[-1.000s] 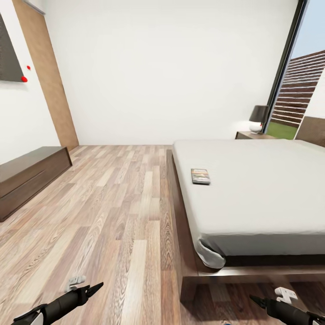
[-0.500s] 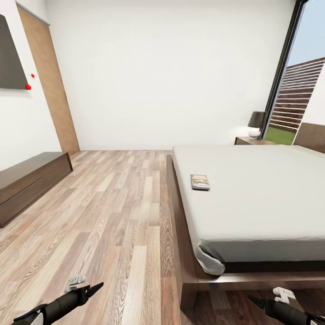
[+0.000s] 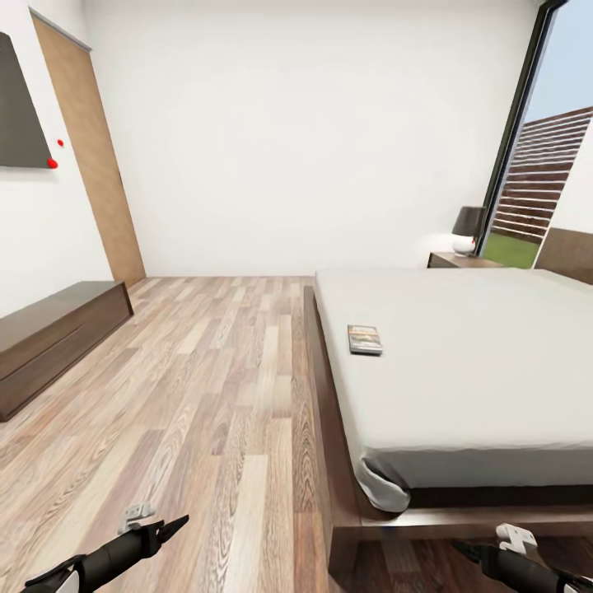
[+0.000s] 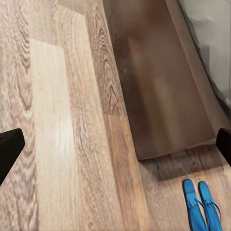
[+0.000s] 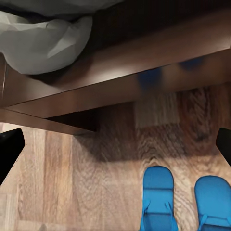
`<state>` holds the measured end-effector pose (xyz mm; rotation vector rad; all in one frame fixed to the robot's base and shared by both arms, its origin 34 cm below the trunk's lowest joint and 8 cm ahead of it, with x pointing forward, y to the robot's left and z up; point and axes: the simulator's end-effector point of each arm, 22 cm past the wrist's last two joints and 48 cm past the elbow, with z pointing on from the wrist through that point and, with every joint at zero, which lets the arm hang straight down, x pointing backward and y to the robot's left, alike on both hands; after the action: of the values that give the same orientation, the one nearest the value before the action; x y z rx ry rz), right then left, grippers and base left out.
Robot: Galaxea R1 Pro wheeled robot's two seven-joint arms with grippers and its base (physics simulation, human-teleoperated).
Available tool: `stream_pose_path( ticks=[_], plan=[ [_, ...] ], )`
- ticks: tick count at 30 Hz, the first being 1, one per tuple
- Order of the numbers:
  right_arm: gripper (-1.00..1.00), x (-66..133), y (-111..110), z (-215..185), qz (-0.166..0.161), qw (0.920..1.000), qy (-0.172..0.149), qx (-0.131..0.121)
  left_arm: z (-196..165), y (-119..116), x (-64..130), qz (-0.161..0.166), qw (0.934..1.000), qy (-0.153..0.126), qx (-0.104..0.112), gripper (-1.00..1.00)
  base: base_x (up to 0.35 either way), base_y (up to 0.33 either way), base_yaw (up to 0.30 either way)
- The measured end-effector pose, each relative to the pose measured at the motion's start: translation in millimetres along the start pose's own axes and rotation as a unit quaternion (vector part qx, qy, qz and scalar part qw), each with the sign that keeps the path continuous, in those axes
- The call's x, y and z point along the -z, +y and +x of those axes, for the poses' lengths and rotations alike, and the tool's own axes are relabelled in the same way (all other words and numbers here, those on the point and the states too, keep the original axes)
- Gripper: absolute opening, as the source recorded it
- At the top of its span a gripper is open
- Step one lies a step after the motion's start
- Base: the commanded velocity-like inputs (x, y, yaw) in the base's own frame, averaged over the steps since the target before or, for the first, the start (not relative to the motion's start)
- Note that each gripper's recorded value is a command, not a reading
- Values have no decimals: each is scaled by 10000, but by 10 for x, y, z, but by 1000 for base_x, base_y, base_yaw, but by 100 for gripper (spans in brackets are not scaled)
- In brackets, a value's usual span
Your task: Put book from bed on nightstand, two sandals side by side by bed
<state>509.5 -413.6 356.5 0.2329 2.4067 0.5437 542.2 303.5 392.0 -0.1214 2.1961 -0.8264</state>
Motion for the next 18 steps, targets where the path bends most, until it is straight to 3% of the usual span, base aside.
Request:
stream_pose_path(
  ticks=[6,11,13,18],
  plan=[
    [100,-53,258,-14,-154,9999,43,-26,-37,-19,25,-157,9997,132,-97,100,0,0,0],
    [100,-109,480,-35,-250,9997,31,-8,18,-153,-77,-258,9992,273,-148,100,0,0,0],
    [100,-220,629,-33,-181,9998,-63,83,71,-191,-142,-400,9984,353,-181,100,0,0,0],
    [100,-209,641,-5,86,9993,-231,293,91,-272,-182,-528,9971,483,-275,100,0,0,0]
  ],
)
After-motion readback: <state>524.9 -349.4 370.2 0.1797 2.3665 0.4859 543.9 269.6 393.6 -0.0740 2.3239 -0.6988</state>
